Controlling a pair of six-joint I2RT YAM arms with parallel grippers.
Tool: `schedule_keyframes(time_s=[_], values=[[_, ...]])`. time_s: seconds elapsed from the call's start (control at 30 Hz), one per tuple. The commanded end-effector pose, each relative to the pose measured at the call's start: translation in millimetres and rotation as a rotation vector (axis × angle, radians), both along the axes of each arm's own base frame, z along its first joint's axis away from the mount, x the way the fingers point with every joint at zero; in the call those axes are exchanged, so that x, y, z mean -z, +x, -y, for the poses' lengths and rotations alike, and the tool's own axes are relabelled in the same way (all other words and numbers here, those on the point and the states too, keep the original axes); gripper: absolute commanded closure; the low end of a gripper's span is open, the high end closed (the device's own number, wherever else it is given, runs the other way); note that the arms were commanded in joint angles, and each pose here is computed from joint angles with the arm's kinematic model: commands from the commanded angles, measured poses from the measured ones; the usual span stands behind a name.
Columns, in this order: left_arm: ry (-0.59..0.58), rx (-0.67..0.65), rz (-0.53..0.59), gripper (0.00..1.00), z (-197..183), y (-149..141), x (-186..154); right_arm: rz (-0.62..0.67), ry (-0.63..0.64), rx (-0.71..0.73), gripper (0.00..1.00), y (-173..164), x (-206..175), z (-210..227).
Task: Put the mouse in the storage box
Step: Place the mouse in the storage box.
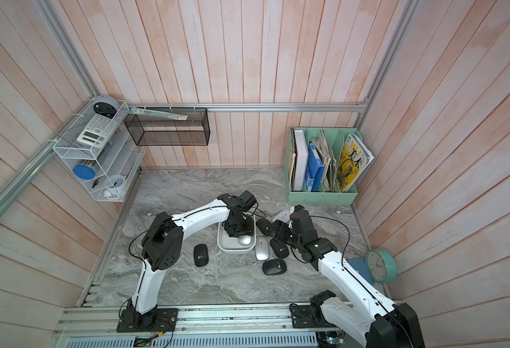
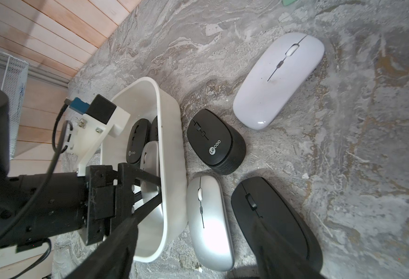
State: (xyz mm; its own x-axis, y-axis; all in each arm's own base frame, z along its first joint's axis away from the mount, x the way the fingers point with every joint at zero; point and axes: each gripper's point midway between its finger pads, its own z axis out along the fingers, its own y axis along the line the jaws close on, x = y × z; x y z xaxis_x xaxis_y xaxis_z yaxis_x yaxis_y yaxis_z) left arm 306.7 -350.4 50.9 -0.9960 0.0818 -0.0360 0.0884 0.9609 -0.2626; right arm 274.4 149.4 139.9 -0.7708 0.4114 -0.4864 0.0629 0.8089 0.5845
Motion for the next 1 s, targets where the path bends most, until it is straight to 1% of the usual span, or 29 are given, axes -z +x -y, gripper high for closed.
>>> schedule_keyframes(time_s=[0.0, 0.1, 0.2, 0.37, 0.47, 0.57, 0.7, 0.83, 0.97], values=[[0.020, -0.007, -0.047, 0.49, -2, -9, 23, -0.018, -0.023, 0.006, 0.20, -4, 9, 5], [0.026, -0.010, -0.057, 0.47, -2, -11, 28, -0.022, -0.023, 0.007, 0.20, -4, 10, 5], [0.036, -0.006, -0.053, 0.43, -4, -11, 30, -0.023, -0.021, 0.006, 0.20, -4, 10, 5], [0.045, -0.007, -0.055, 0.41, -6, -12, 33, -0.019, -0.023, 0.005, 0.20, -4, 8, 5], [0.060, -0.006, -0.050, 0.36, -10, -12, 32, -0.020, -0.021, 0.004, 0.20, -3, 8, 5], [0.071, 0.001, -0.046, 0.33, -13, -13, 31, -0.020, -0.021, 0.002, 0.20, -3, 7, 4], [0.085, 0.001, -0.039, 0.26, -17, -13, 33, -0.022, -0.020, -0.002, 0.20, -1, 6, 2], [0.077, -0.001, -0.029, 0.24, -17, -13, 32, -0.022, -0.020, -0.006, 0.20, 0, 5, 1], [0.042, -0.001, -0.010, 0.21, -12, -11, 23, -0.024, -0.020, -0.010, 0.20, 1, 4, 0]])
